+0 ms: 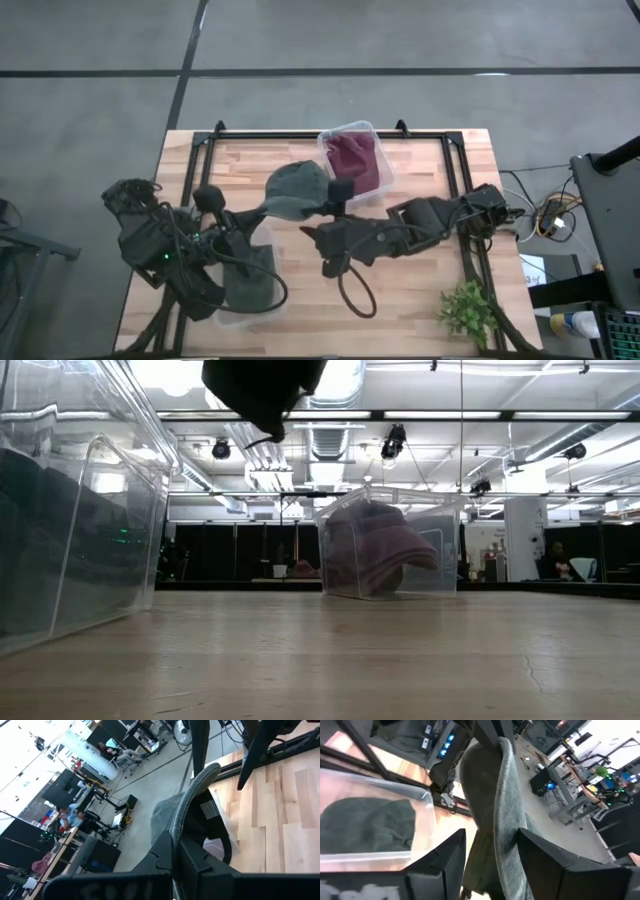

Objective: Pick & Place hat
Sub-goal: Put the green cap into the bottom transparent bin

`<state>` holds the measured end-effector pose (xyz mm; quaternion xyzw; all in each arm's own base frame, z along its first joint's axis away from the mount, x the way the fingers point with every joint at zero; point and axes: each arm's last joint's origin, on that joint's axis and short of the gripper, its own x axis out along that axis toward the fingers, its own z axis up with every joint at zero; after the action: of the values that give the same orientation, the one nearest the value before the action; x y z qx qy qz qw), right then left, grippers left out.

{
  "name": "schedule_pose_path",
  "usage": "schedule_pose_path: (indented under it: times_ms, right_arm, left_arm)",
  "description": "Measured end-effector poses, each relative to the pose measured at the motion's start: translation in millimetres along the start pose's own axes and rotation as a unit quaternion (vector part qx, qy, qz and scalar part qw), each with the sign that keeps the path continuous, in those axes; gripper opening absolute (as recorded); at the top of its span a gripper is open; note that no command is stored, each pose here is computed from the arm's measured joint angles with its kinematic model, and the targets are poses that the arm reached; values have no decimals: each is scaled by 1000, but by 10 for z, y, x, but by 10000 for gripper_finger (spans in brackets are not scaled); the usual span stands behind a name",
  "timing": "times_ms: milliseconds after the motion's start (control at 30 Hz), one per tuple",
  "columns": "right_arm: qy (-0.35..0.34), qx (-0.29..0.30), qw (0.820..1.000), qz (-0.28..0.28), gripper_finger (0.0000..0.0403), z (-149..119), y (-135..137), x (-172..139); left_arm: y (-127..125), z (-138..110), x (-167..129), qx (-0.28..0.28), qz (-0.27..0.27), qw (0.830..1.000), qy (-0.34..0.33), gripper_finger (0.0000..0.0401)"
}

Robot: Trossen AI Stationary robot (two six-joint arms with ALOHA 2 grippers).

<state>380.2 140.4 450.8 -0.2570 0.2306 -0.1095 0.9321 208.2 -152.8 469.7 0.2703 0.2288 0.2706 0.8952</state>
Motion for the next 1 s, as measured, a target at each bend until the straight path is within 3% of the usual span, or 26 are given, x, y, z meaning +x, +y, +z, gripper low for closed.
schedule_pose_path:
  times_ms: [167,400,633,1000]
  right_arm:
    - [13,0,999,-45,164,-13,-42,43]
    - [17,15,998,-67,133,-37,-134,160]
    - [34,12,994,-100,25,-65,-126,236]
    - [40,-4,991,-127,11,-48,-73,179]
  left_arm:
    - [2,2,1,-7,-1,1000,0,6]
    - [-2,6,2,-9,-3,1000,0,6]
    - [0,7,-3,-10,-9,1000,1,10]
    - [18,2,-32,28,-12,1000,-4,36]
